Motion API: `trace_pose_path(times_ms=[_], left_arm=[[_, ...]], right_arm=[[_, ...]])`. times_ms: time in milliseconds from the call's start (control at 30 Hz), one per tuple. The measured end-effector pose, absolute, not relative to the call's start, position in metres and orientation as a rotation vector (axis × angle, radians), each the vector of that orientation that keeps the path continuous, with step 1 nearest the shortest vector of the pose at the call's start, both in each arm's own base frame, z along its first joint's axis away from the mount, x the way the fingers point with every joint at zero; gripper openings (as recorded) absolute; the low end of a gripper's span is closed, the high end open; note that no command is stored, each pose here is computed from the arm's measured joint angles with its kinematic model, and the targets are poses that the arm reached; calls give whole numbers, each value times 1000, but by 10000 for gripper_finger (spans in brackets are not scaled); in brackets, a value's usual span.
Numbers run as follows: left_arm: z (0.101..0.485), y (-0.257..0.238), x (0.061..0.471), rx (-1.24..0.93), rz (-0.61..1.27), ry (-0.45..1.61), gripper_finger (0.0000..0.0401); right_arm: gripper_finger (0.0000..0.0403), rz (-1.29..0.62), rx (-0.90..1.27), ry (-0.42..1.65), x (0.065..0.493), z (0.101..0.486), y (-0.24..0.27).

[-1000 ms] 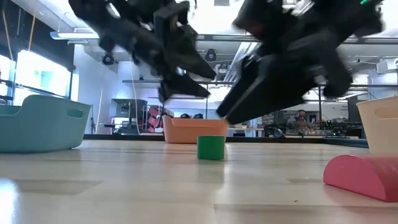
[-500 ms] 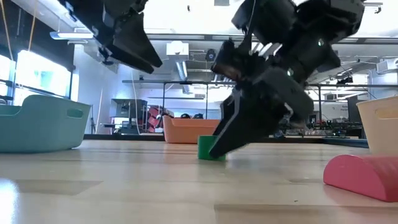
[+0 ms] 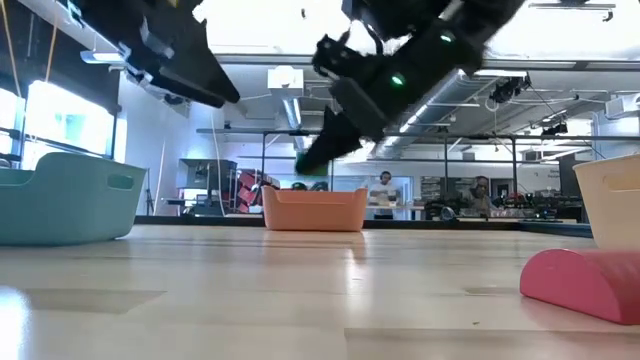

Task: Sort blocks by size
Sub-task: Put the green half cylindrical block into the orange bin

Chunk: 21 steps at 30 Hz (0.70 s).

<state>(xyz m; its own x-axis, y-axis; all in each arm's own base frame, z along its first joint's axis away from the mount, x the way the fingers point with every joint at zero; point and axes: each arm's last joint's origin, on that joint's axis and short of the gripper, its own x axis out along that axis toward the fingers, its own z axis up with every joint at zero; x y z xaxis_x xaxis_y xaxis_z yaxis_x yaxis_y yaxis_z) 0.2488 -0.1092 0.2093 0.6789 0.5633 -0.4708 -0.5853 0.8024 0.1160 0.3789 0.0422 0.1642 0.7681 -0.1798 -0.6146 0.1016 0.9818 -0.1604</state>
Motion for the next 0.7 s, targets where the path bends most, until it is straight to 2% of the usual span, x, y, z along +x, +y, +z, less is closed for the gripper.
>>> trace_pose_path(times_ms=[200,400,633,700], left_arm=[[195,-87,248,77,802,468,200],[176,-52,244,179,967,488,200],[176,-29,249,155,1066,457,200],[178,-26,253,147,1072,440,200]], right_arm=[[84,-377,-51,631,382,209,-60],[84,-487,145,668,370,192,-170],[86,-538,214,909,369,172,-216],[110,-556,188,935,370,176,-219]])
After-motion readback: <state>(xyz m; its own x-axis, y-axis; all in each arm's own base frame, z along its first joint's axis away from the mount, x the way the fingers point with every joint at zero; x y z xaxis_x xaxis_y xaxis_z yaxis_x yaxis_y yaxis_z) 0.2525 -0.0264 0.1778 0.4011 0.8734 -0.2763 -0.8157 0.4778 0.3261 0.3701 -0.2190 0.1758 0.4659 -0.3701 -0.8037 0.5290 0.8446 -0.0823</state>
